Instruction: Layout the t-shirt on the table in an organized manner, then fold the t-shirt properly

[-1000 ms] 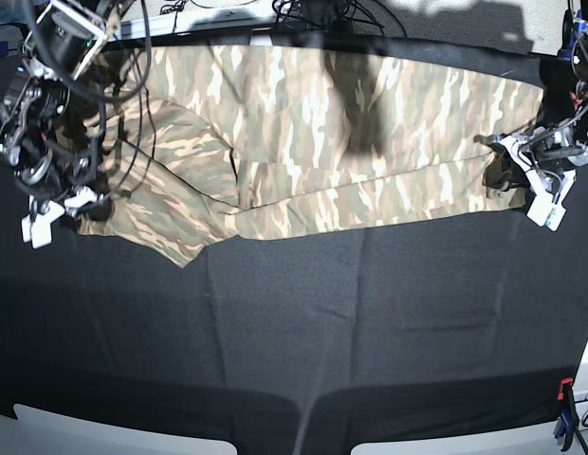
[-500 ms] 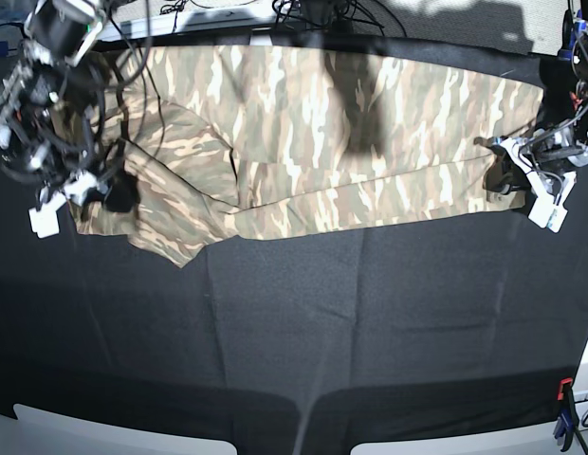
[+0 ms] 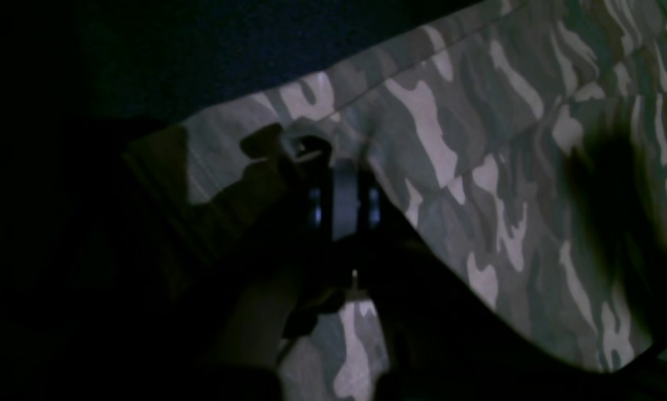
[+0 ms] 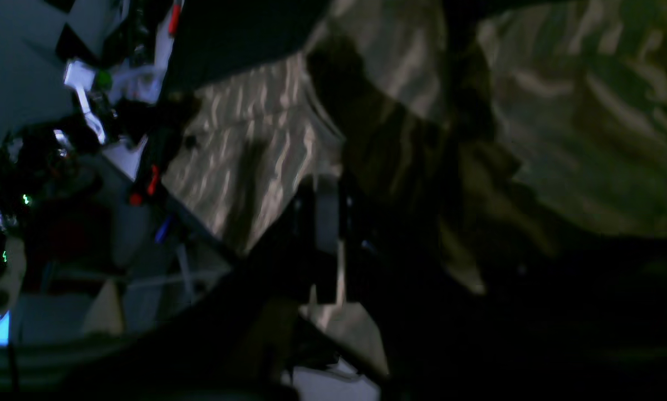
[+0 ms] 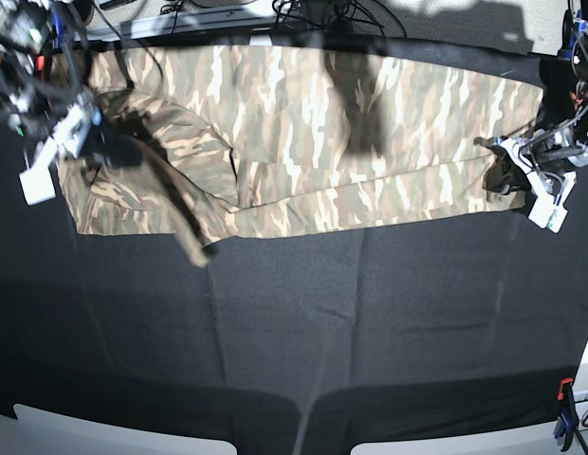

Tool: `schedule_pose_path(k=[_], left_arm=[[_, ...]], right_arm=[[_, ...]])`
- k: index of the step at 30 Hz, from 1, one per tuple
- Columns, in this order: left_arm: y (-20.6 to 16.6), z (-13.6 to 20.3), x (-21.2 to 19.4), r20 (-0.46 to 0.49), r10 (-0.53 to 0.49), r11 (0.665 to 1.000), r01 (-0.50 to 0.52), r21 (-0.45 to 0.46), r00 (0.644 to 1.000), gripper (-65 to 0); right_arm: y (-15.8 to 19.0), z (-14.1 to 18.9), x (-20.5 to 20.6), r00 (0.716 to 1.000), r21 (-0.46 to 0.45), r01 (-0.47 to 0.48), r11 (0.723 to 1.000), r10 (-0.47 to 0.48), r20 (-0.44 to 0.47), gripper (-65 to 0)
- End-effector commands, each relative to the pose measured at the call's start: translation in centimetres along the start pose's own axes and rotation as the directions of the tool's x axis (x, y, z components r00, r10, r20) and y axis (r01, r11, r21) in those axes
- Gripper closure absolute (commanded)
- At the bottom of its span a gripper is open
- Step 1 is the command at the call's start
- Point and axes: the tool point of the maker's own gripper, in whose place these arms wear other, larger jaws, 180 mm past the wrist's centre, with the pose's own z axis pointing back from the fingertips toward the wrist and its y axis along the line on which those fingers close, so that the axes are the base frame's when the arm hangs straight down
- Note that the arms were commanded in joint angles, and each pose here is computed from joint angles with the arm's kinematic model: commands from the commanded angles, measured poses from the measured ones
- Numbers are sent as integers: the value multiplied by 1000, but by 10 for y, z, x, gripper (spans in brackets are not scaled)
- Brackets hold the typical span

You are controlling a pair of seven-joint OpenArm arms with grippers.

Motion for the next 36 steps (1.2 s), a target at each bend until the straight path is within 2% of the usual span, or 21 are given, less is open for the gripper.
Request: schedule_pose_path(k=[1, 7, 14, 17, 19, 22, 24, 25, 29, 31, 33, 34, 36], left_arm=[[3, 6, 17, 47, -26, 1000, 26, 3, 999, 0], [5, 6, 16, 39, -37, 999, 37, 13, 999, 0], [10, 6, 12, 14, -69, 997, 68, 43, 998, 0], [10, 6, 15, 29, -70, 997, 69, 43, 997, 0], [10, 6, 16, 35, -70, 997, 69, 42, 997, 0], [10, 6, 16, 36, -70, 997, 69, 42, 997, 0], [10, 6, 16, 36, -70, 997, 68, 43, 997, 0], [10, 6, 16, 36, -70, 997, 68, 43, 997, 0], [10, 6, 16, 37, -69, 997, 68, 42, 997, 0], [10, 6, 16, 37, -70, 997, 68, 42, 997, 0], [10, 6, 16, 37, -70, 997, 68, 42, 997, 0], [10, 6, 16, 37, -69, 997, 68, 42, 997, 0], [10, 6, 16, 37, -70, 997, 68, 42, 997, 0]], right_arm=[[3, 8, 6, 999, 1, -37, 999, 37, 3, 0], [-11, 32, -24, 985, -77, -60, 995, 46, -168, 0], [-33, 63, -47, 930, -168, -129, 977, 61, -363, 0], [-44, 74, -54, 900, -210, -168, 963, 63, -431, 0], [-49, 78, -54, 890, -228, -186, 956, 66, -451, 0], [-48, 76, -51, 897, -225, -185, 956, 71, -436, 0], [-47, 65, -21, 951, -234, -193, 953, 123, -283, 0], [-52, 63, -13, 957, -261, -211, 942, 144, -253, 0], [-82, 60, 13, 949, -414, -299, 859, 224, -221, 0], [-85, 54, 28, 952, -445, -304, 842, 255, -169, 0], [-85, 47, 40, 956, -456, -294, 840, 266, -126, 0], [-85, 44, 43, 957, -464, -290, 837, 268, -113, -58], [-92, 40, 49, 955, -506, -291, 812, 278, -104, -212]])
